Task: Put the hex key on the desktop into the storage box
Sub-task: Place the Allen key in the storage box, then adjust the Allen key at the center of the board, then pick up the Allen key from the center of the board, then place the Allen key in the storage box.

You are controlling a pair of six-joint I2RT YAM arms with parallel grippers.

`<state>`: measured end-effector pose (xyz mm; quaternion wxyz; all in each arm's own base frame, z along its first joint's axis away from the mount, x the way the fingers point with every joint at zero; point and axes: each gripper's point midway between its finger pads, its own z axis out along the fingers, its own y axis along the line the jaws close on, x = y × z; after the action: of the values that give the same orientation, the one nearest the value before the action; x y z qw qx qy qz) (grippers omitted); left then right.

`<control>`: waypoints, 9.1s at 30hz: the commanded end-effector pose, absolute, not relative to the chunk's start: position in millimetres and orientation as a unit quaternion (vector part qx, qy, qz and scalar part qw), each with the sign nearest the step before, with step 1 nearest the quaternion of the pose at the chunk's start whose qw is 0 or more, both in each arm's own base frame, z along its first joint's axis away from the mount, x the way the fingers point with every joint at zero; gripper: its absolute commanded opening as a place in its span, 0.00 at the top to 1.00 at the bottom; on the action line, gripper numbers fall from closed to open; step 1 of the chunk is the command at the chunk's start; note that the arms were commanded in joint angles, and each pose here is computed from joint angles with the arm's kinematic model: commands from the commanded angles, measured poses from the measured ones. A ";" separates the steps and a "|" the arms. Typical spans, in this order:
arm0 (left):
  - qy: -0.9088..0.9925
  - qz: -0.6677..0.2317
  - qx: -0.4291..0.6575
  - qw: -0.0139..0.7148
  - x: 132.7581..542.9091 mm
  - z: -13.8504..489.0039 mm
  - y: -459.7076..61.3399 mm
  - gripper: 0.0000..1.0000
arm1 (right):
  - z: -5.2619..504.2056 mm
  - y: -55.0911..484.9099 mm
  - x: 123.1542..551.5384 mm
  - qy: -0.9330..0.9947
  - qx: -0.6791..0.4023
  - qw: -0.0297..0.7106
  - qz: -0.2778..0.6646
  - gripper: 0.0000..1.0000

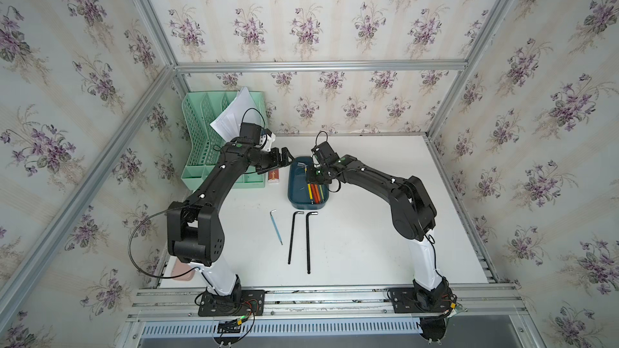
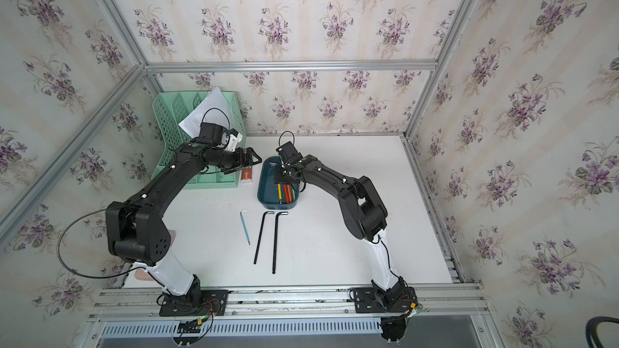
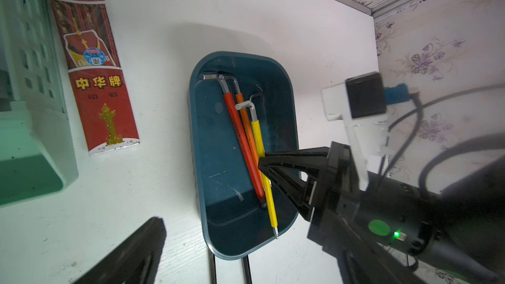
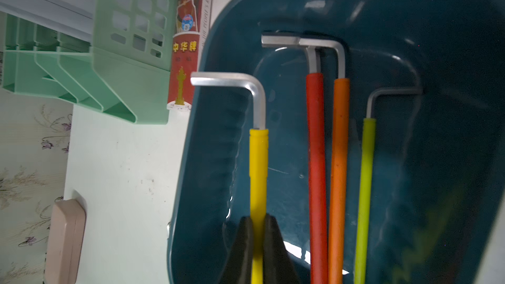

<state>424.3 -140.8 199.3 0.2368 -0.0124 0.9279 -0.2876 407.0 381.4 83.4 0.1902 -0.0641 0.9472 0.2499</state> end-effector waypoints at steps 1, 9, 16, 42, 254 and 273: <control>0.928 -0.276 -0.016 0.250 425.7 204.7 -135.1 0.01 | 77.1 385.6 410.8 0.947 -0.056 0.187 0.255 1.00; 0.923 -0.291 -0.021 0.251 425.6 209.6 -135.2 0.01 | 61.1 389.5 414.8 0.950 -0.052 0.178 0.250 1.00; 0.923 -0.294 -0.021 0.249 424.6 209.6 -135.9 0.01 | 63.8 394.3 418.8 0.948 -0.054 0.184 0.256 1.00; 0.908 -0.298 0.001 0.295 423.3 220.5 -137.8 0.01 | 141.6 351.5 391.3 0.934 -0.070 0.251 0.246 0.59; 0.921 -0.282 0.004 0.268 422.0 213.7 -138.1 0.01 | 153.0 225.4 307.5 0.945 0.027 0.279 0.167 1.00; 0.927 -0.265 -0.001 0.265 424.3 211.3 -129.5 0.01 | 153.9 302.9 392.8 0.937 -0.031 0.258 0.234 1.00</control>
<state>422.9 -131.0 209.0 0.2604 -0.0060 0.9266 -0.2713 385.3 290.5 152.5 0.2574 -0.0144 0.9415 0.2168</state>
